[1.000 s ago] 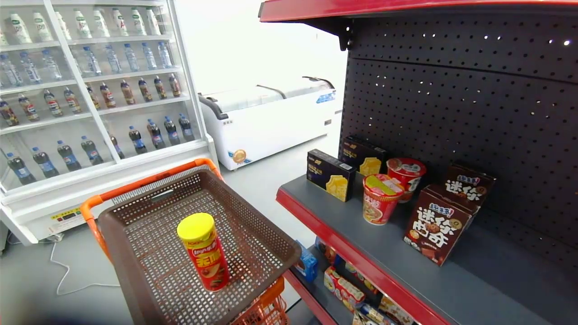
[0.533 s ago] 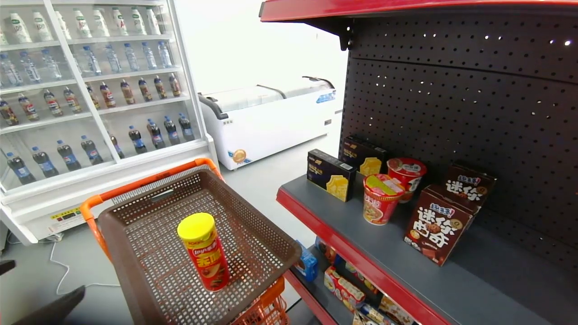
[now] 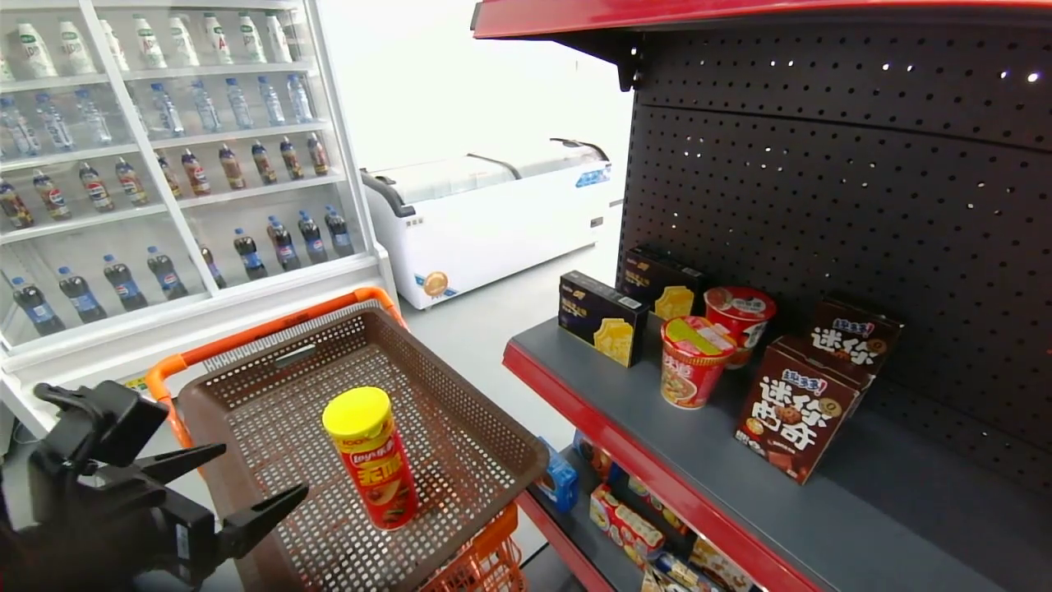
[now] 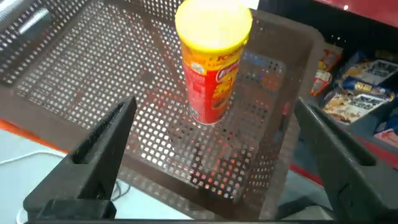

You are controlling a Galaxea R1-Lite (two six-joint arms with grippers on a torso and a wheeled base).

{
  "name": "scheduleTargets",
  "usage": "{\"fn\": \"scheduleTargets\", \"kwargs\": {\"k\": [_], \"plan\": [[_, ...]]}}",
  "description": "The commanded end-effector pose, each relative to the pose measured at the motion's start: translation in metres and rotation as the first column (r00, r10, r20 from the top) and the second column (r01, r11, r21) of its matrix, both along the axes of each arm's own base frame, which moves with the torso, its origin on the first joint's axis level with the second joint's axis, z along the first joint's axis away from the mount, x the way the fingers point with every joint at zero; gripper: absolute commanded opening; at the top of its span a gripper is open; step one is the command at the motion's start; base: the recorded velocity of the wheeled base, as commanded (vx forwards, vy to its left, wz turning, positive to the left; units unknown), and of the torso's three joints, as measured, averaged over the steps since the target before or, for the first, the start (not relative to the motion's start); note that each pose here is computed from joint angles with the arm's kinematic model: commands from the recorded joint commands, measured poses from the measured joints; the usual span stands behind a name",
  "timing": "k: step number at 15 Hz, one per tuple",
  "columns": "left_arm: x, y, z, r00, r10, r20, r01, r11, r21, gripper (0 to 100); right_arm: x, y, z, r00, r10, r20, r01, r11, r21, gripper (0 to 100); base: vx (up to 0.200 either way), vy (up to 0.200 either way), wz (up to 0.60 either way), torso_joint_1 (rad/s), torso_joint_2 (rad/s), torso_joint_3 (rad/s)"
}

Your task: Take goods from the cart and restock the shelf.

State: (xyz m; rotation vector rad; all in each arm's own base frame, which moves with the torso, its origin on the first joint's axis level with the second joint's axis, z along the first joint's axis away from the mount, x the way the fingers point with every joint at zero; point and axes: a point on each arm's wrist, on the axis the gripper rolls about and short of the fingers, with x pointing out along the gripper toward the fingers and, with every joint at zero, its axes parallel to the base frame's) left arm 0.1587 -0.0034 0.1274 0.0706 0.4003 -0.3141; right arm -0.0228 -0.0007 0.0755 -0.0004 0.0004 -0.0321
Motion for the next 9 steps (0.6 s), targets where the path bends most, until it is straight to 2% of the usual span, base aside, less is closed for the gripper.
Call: {"fn": "scheduleTargets", "kwargs": {"k": [1,3,9], "plan": [[0.02,0.001,-0.046,0.985,-0.001,-0.171,0.001,1.0,-0.003,100,0.0,0.0,0.0,1.0,0.0,-0.001,0.0,1.0,-0.001,100,0.0,0.0,0.0,0.0,0.0,0.0],[0.028,-0.002,-0.059,0.981,-0.019,-0.194,0.018,1.0,-0.005,100,0.0,0.0,0.0,1.0,0.0,-0.001,0.0,1.0,0.0,100,0.0,0.0,0.0,0.0,0.0,0.0],[0.067,-0.01,-0.096,0.982,-0.053,-0.181,0.053,0.999,-0.006,100,0.0,0.0,0.0,1.0,0.0,-0.001,0.0,1.0,-0.001,100,0.0,0.0,0.0,0.0,0.0,0.0]]}}
